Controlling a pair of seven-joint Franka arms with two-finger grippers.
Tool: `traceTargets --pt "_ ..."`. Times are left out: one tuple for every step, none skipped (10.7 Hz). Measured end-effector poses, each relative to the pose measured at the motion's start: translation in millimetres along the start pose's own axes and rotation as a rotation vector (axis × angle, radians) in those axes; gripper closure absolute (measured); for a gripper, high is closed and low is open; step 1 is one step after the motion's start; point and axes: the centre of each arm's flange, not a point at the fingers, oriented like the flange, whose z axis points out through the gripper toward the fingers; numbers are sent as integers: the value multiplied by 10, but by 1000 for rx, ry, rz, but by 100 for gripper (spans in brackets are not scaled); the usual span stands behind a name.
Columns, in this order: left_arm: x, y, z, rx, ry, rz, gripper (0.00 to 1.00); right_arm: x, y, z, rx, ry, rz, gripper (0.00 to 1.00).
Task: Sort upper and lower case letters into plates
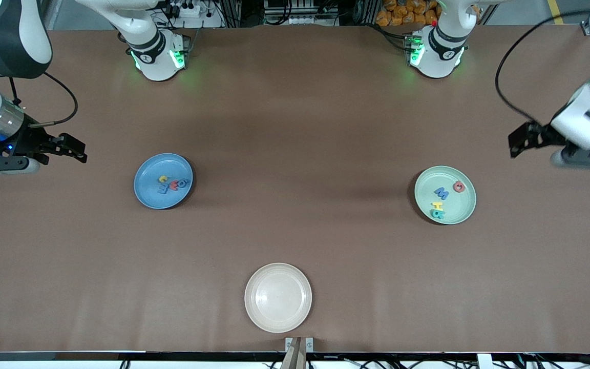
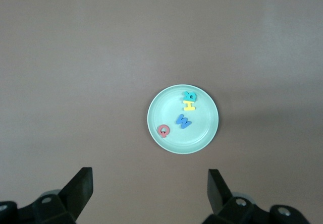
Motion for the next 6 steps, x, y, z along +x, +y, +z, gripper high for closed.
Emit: traceTargets --pt "-61 0 -118 2 0 6 0 -1 21 -1 0 1 4 0" --pt "-102 -4 -234 3 5 20 0 -3 40 -3 0 1 8 0" --pt "-129 -7 -331 3 12 28 0 -3 52 -4 0 1 10 0" --pt "-154 -30 -383 4 11 26 0 -2 62 -8 0 4 12 0" --pt "-178 -91 -404 3 3 14 0 -1 89 -22 0 7 16 0" --pt "-195 -149 -409 2 -3 5 0 -7 134 -30 0 9 25 0"
